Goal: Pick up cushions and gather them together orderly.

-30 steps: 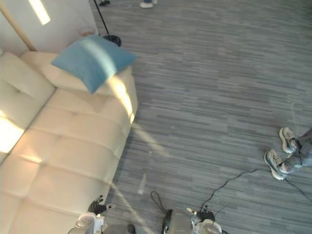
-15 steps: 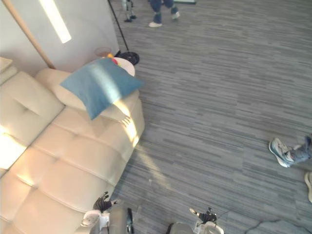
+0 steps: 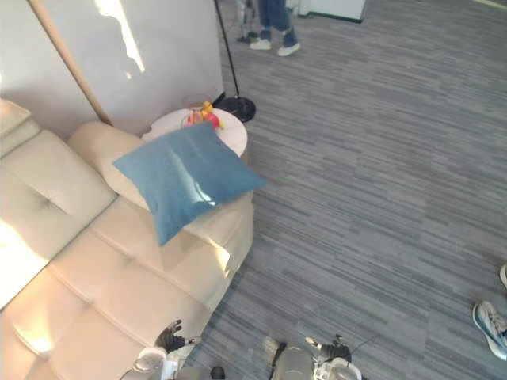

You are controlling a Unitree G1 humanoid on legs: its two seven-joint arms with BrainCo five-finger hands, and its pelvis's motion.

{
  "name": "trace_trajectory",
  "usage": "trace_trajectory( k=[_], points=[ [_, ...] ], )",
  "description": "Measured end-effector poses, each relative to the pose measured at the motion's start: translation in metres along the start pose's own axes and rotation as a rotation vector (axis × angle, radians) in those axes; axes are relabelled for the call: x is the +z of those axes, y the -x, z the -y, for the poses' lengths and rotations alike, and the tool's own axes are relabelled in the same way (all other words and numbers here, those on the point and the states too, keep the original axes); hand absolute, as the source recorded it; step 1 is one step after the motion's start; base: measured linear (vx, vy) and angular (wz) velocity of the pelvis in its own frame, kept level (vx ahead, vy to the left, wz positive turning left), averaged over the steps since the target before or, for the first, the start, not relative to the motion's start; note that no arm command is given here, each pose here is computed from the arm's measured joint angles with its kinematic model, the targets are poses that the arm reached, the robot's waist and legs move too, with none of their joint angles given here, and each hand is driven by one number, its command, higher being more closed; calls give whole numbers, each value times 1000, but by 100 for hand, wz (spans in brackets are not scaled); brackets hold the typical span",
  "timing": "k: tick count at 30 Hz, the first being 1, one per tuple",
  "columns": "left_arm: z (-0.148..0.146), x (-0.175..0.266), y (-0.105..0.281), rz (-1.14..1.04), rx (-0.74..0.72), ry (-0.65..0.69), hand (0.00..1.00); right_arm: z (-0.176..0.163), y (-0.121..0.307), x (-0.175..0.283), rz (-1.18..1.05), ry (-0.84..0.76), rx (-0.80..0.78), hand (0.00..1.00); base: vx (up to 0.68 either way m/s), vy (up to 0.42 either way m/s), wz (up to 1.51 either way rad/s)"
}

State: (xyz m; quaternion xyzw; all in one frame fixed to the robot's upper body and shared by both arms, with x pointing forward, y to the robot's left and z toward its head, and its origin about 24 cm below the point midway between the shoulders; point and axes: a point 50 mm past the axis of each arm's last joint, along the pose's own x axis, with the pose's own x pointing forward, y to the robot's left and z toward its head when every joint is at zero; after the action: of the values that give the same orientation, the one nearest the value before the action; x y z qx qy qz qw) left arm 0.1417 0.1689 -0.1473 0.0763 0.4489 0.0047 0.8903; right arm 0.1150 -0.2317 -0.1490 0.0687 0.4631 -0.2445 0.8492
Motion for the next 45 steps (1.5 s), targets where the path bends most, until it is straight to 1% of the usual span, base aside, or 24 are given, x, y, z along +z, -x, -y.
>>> trace_trajectory(
  k=[4, 8, 10, 14, 16, 18, 20, 24, 27, 28, 32, 34, 38, 43, 45],
  points=[
    [4, -2, 1, -2, -11, 6, 0, -1, -3, 12, 35, 1, 4, 0, 234, -282, 8],
    [2, -3, 1, -6, 0, 27, 0, -2, -1, 5, 19, 7, 10, 0, 172, -196, 27],
    [1, 6, 0, 29, 4, 43, 0, 1, 1, -1, 2, 22, 5, 0, 170, -121, 30],
    [5, 8, 0, 35, -12, 23, 0, -3, 0, 1, 10, 14, 13, 0, 220, 0, 15],
    [10, 9, 0, 38, -29, 14, 0, 1, 0, 3, 14, 15, 3, 0, 218, 63, 46],
    [8, 10, -1, 40, -26, 3, 0, -7, 1, 0, 6, 1, 22, 0, 239, 80, 48],
    [5, 10, -1, 40, -20, -1, 0, -10, -1, 8, 24, 2, 27, 0, 169, 55, 12],
    [4, 1, 0, 9, -18, -5, 0, -3, -3, 13, 38, 24, 15, 0, 175, 91, 29],
    [-3, -9, 3, -16, -5, -20, 0, -2, 1, -1, -1, 32, 24, 0, 168, -9, 64],
    [-6, -11, 4, -24, 2, -24, 0, -3, 0, 0, 4, 30, 26, 0, 213, -74, 49],
    [-3, -9, 3, -17, -2, -21, 0, -2, 0, -1, 2, 27, 24, 0, 249, -188, 73],
    [-6, -6, 2, -14, 6, -29, 0, 0, 2, -8, -18, 25, 18, 0, 215, -266, 64],
    [11, -6, 2, -17, -25, 10, 0, 12, 0, -2, -3, 3, -17, 0, 189, -240, 45],
    [9, -6, 2, -17, -18, 17, 0, 12, 1, -2, 2, -16, -20, 0, 63, -118, 42],
    [4, -9, 3, -25, -2, 25, 0, 12, 1, -2, 5, -27, -22, 0, 9, -1, 19]
  ],
)
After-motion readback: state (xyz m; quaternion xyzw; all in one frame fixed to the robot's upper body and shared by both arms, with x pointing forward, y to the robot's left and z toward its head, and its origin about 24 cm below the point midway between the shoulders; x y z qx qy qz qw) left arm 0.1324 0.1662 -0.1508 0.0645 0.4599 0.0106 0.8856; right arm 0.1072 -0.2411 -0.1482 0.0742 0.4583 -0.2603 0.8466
